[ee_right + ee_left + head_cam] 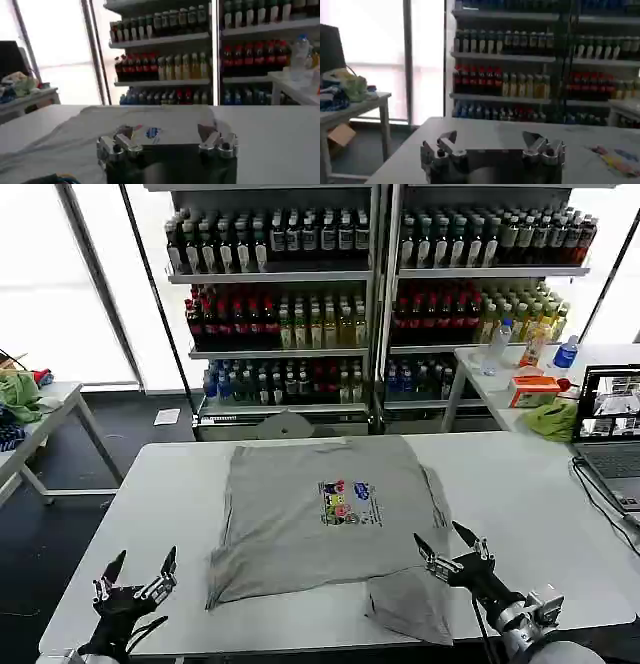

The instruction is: Fold and organize the clothes.

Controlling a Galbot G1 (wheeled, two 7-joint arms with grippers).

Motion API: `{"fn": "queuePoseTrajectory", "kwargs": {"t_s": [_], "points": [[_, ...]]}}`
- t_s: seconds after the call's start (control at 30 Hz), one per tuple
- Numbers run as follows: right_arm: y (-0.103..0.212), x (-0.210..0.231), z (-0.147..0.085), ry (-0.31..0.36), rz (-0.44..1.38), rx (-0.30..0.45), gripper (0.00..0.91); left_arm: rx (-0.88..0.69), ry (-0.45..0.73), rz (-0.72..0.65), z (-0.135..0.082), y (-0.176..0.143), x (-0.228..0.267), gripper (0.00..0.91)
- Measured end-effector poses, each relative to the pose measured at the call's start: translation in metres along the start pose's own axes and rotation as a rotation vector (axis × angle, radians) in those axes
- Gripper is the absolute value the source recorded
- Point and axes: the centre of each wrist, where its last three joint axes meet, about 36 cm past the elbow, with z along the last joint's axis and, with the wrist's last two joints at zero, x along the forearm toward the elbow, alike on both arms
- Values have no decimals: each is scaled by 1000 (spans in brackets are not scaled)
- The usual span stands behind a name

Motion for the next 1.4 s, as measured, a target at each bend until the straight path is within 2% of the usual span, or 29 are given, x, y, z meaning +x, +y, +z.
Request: {"fn": "queuePoseTrajectory", "kwargs": {"t_s": [0.23, 0.43, 0.77, 0.8, 0.83, 0.87, 0.9, 1.4], "points": [[9, 8, -2, 117, 62, -1, 907, 1, 138, 47, 2, -6, 3, 907], [17, 16, 5, 201, 84, -34, 907, 21, 207, 83, 5, -12, 1, 907], [27, 23, 14, 282, 94, -79, 907, 41, 253, 109, 10, -17, -4, 907], [28, 23, 15, 288, 96, -83, 887, 42, 255, 111, 10, -17, -5, 907], [28, 23, 16, 293, 97, -86, 846, 44, 258, 113, 11, -17, -6, 907], [29, 23, 17, 300, 98, -89, 71, 46, 260, 115, 11, -18, -7, 907], [29, 22, 19, 306, 99, -92, 0, 47, 261, 116, 11, -18, -7, 907], [31, 15, 27, 337, 84, -138, 0, 69, 266, 123, 21, -20, -21, 907]]}}
